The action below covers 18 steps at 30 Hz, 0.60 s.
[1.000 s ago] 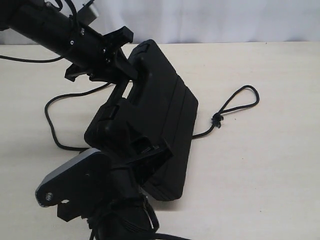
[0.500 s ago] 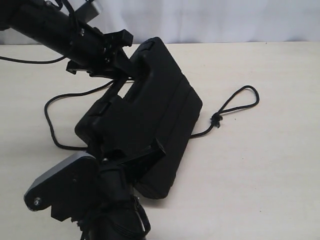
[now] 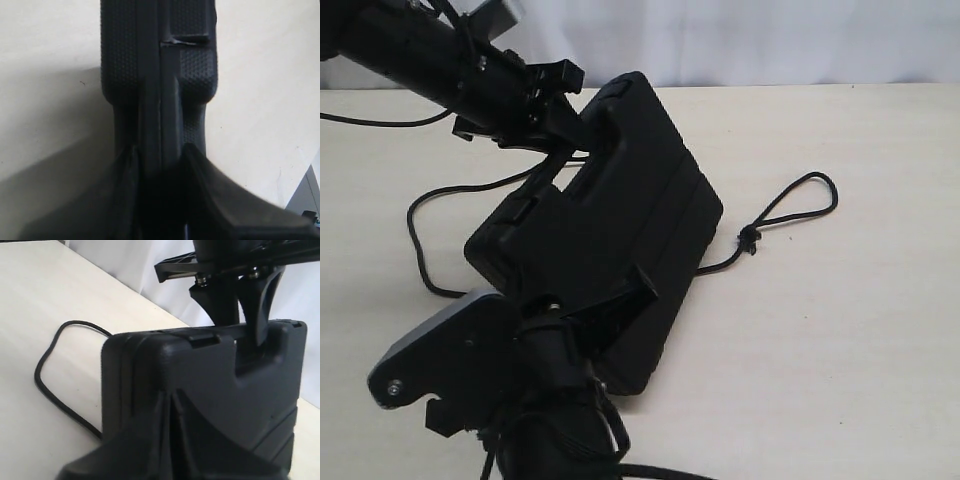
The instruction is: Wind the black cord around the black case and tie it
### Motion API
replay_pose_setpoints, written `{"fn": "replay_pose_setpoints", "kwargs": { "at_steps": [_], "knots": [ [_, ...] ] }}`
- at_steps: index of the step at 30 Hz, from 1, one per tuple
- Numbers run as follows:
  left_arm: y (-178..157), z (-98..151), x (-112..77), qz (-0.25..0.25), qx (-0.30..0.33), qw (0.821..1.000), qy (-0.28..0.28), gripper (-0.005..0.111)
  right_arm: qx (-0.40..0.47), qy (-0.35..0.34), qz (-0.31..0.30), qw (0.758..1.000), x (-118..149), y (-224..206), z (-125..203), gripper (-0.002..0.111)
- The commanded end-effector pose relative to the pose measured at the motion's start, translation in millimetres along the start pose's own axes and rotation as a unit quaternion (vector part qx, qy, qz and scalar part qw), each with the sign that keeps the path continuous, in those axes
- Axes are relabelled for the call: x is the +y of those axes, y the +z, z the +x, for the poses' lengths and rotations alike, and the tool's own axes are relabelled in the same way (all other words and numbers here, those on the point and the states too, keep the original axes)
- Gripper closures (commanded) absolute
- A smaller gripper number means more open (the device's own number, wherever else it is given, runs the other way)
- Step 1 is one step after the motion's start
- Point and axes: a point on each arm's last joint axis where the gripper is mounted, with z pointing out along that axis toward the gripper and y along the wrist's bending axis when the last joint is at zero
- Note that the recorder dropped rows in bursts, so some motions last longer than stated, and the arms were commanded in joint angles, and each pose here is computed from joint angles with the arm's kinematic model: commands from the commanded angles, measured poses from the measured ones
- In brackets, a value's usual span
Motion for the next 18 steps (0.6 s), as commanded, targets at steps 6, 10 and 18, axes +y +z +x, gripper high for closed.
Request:
{"fn": "replay_pose_setpoints", "kwargs": {
  "at_steps": [6,10,18],
  "knots": [
    [-7,-9,-8.9,0.019,-0.04,0.994,-0.097,0.107,0.039,0.023,0.031,0.999,-56,-19,-1,0.076],
    [-7,-13,-9.7,0.029,-0.061,0.986,-0.149,0.107,0.042,0.06,0.034,0.997,-78,-29,4,0.051],
    [-8,-18,-13.9,0.057,-0.085,0.977,-0.189,0.107,0.016,0.051,-0.061,0.997,-67,-32,-2,0.021]
  ]
}}
